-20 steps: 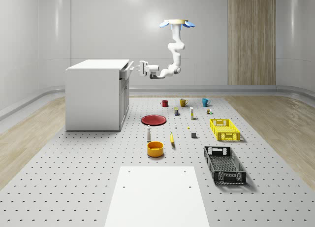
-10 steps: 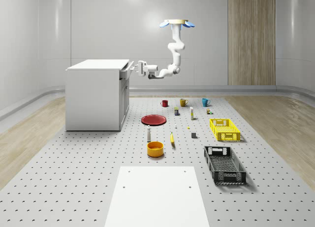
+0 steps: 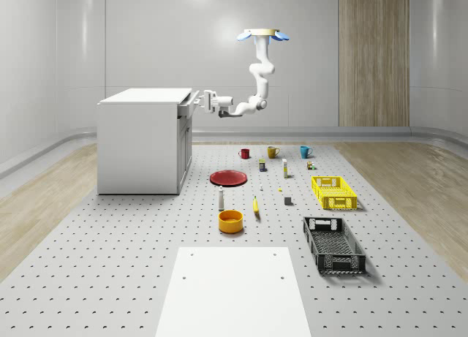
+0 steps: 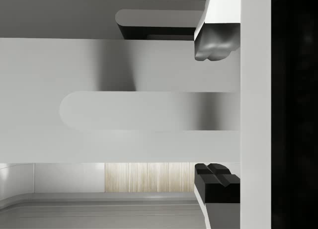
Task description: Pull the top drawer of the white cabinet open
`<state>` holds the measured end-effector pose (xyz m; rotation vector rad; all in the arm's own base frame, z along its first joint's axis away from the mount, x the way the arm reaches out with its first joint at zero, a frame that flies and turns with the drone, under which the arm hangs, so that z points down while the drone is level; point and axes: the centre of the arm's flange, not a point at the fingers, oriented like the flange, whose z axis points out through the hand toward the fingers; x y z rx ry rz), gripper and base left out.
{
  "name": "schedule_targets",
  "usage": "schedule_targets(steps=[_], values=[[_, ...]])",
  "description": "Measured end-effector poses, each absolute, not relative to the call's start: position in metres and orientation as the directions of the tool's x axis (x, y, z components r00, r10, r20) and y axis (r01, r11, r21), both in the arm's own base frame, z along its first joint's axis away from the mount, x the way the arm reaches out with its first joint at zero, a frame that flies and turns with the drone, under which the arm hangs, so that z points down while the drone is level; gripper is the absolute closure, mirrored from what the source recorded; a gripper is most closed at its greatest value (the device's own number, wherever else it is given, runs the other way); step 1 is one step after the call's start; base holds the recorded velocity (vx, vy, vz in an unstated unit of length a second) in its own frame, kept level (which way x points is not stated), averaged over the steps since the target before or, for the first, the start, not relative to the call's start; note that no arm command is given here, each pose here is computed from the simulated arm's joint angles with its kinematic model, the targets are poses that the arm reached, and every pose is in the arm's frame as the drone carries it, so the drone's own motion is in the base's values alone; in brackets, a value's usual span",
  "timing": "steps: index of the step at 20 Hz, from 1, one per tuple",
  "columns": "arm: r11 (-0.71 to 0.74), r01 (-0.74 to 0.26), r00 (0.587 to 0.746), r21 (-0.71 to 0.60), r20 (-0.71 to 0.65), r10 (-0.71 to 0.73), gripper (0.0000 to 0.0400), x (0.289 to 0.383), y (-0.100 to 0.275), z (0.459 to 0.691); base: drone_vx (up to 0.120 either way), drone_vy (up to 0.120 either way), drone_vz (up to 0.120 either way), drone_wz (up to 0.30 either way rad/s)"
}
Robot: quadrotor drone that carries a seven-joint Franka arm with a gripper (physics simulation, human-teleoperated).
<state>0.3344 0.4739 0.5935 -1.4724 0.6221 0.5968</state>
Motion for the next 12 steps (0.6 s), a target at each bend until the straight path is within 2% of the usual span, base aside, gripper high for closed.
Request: schedule_targets(steps=[6,9,12], values=[[0.019,-0.704,0.71,-0.71,-0.704,-0.013,0.0095,0.3358,0.4775,0.5935,0.0,0.0,0.0,0.0],[0.02,-0.703,0.71,-0.71,-0.704,-0.015,0.0192,0.3363,0.4779,0.5936,0.0,0.0,0.0,0.0],[0.022,-0.703,0.71,-0.71,-0.704,-0.016,0.0246,0.3369,0.4779,0.5936,0.0,0.0,0.0,0.0]])
